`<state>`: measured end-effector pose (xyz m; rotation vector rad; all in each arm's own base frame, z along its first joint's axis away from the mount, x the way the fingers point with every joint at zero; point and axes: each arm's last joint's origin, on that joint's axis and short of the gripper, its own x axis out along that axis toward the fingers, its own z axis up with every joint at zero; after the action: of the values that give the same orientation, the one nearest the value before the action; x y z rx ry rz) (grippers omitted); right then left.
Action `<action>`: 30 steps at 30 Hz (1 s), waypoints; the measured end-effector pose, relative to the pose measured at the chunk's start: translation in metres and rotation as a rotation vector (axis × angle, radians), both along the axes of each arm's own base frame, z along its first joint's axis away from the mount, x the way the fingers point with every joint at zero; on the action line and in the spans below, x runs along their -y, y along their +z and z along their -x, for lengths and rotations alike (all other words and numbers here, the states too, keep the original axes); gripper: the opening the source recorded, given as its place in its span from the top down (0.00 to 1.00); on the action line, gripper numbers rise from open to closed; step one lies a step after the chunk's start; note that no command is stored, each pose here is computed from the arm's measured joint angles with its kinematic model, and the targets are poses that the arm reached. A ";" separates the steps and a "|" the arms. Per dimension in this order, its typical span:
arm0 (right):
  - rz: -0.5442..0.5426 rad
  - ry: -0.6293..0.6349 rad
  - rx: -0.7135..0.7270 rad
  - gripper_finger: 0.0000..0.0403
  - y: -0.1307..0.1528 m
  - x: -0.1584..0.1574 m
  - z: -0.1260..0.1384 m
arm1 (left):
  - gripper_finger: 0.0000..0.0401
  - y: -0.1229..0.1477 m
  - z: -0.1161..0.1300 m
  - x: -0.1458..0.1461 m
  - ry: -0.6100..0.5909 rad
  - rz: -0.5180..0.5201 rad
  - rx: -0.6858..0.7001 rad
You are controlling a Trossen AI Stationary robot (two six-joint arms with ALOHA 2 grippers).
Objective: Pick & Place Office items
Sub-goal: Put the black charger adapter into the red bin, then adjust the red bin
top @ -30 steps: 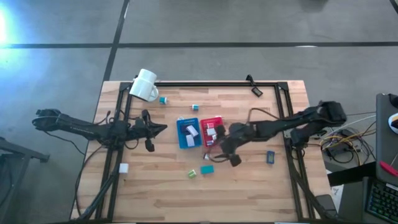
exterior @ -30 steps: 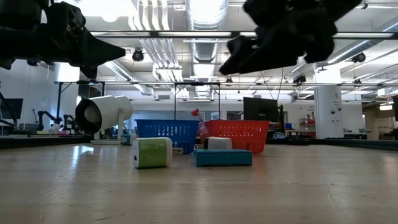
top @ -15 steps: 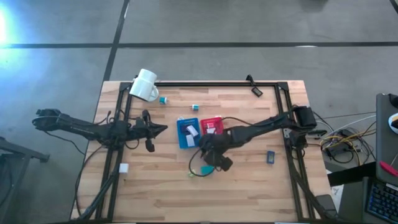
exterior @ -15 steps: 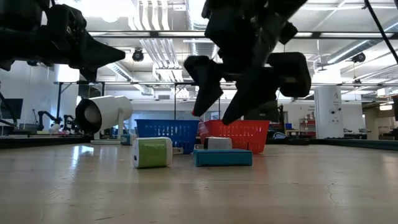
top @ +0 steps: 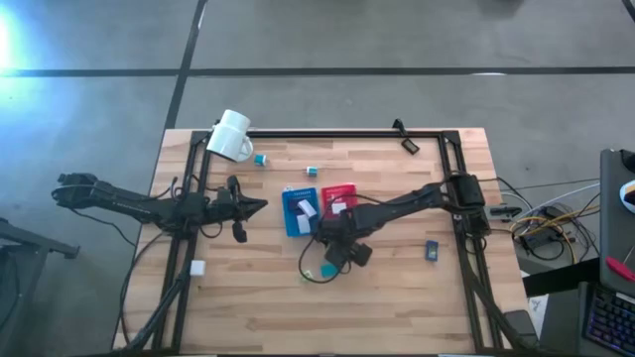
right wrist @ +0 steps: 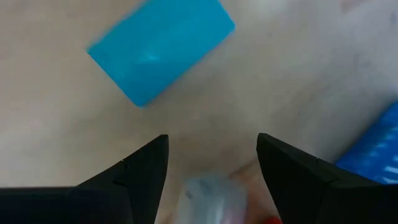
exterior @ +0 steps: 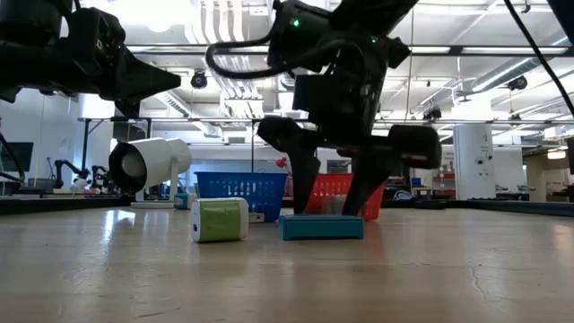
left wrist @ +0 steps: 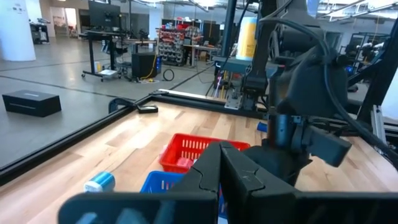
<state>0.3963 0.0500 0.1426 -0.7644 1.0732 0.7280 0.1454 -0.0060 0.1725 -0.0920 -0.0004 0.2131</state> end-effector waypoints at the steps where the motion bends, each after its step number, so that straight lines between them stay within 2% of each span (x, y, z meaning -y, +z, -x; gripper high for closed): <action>1: 0.004 0.000 -0.004 0.40 -0.002 0.001 0.000 | 0.98 0.000 0.000 0.000 0.000 0.001 0.000; 8: -0.006 -0.047 0.003 0.40 0.003 0.001 0.000 | 0.98 -0.001 0.000 0.000 0.000 0.003 -0.003; 15: -0.038 -0.197 -0.010 0.40 0.043 -0.002 0.019 | 0.98 -0.001 0.000 0.000 0.000 0.007 -0.003; 19: -0.109 -0.448 0.042 0.40 0.070 -0.005 0.032 | 0.98 -0.001 0.000 0.000 0.000 0.012 -0.002; 24: -0.043 -0.863 0.145 0.40 0.080 -0.001 0.061 | 0.98 0.000 0.000 0.000 0.001 0.025 0.001; 27: -0.033 -0.999 0.216 0.40 0.082 -0.001 0.085 | 0.98 0.000 0.000 0.000 0.001 0.029 0.001; 30: -0.110 -1.059 0.285 0.40 0.075 0.001 0.106 | 0.98 0.000 0.000 0.000 0.001 0.029 0.002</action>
<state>0.2906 0.0487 0.2171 -0.1196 0.9901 -0.2234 0.1459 -0.0060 0.1722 -0.1210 0.0003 0.2142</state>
